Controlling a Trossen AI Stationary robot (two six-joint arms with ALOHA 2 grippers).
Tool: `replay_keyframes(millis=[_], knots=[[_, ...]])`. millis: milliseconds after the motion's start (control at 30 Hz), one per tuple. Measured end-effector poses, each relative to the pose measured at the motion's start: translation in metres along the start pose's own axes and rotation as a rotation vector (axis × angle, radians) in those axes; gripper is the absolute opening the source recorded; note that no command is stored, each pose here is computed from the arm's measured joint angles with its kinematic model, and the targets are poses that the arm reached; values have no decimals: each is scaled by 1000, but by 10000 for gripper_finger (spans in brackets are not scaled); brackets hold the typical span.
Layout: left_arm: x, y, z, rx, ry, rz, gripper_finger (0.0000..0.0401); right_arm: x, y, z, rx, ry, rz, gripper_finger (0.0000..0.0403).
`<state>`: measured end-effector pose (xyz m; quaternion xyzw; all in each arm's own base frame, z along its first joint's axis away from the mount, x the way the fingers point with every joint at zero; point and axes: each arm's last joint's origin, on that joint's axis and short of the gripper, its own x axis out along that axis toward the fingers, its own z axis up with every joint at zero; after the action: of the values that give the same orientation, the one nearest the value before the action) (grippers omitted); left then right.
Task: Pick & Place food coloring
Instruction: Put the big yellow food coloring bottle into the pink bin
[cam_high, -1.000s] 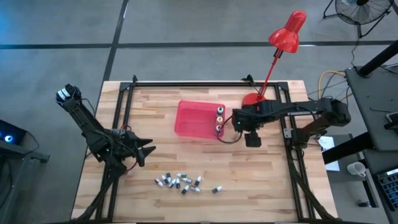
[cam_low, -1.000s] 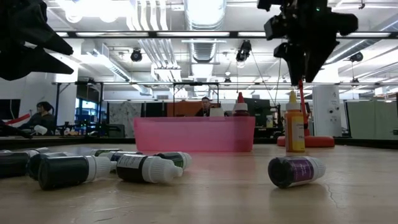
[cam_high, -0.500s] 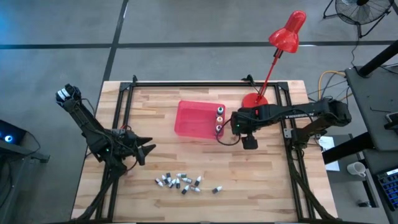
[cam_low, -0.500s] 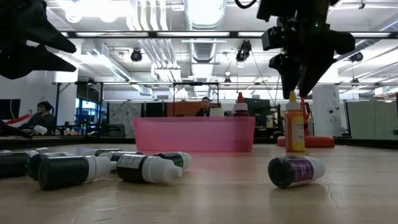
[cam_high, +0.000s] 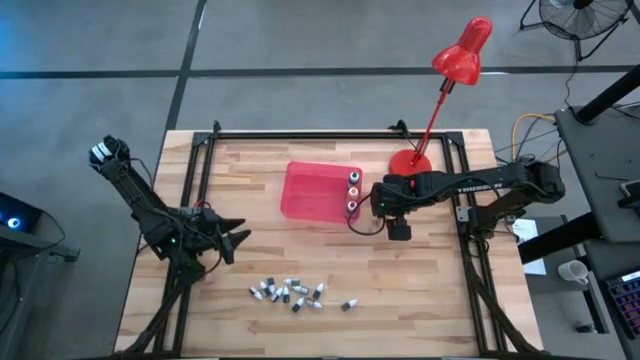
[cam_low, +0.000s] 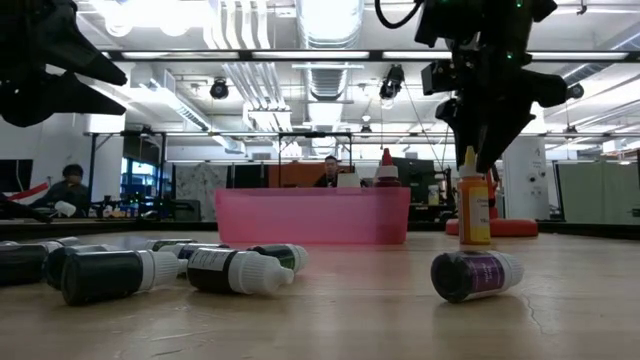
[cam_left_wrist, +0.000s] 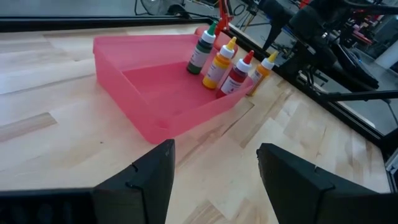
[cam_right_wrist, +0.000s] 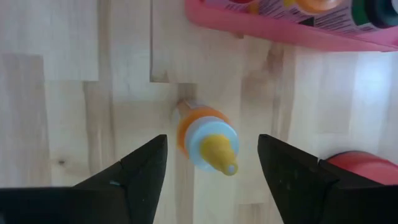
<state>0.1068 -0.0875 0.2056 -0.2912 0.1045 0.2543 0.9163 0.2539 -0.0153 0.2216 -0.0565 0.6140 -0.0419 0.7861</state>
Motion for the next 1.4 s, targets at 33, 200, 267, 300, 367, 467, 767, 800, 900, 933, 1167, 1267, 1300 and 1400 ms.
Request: replay_keyframes(millis=[33,200,267,300,367,467,767,800,900,933,1167,1267,1300,1400], knots=[[0,0,0,0,-1,0,202,0,0,0,1,2,-3,233],[0,0,0,-1,-3,0,202,3,1,-3,3,13,-1,199],[0,0,0,-1,-3,0,202,3,1,-3,3,13,-1,183],[0,0,0,-2,-3,1,202,3,1,-3,3,12,-1,176],[0,0,0,-7,-3,0,202,3,1,-2,4,9,0,163],[0,0,0,-8,-3,0,202,3,1,-2,4,4,4,151],[0,0,0,-26,-3,0,202,2,0,1,41,-21,19,152],[0,0,0,-26,-3,0,202,2,0,1,41,-20,19,153],[0,0,0,-26,-3,1,202,2,0,1,43,-16,19,146],[0,0,0,-27,-3,0,202,2,0,1,43,-16,19,139],[0,0,0,-32,-2,0,202,-7,-2,7,177,-33,19,89],[0,0,0,-32,-2,0,202,-21,-4,14,219,-29,20,89],[0,0,0,-28,-2,0,202,-28,-5,17,225,-21,19,89],[0,0,0,-25,-1,0,202,-55,-10,32,255,-49,13,89]])
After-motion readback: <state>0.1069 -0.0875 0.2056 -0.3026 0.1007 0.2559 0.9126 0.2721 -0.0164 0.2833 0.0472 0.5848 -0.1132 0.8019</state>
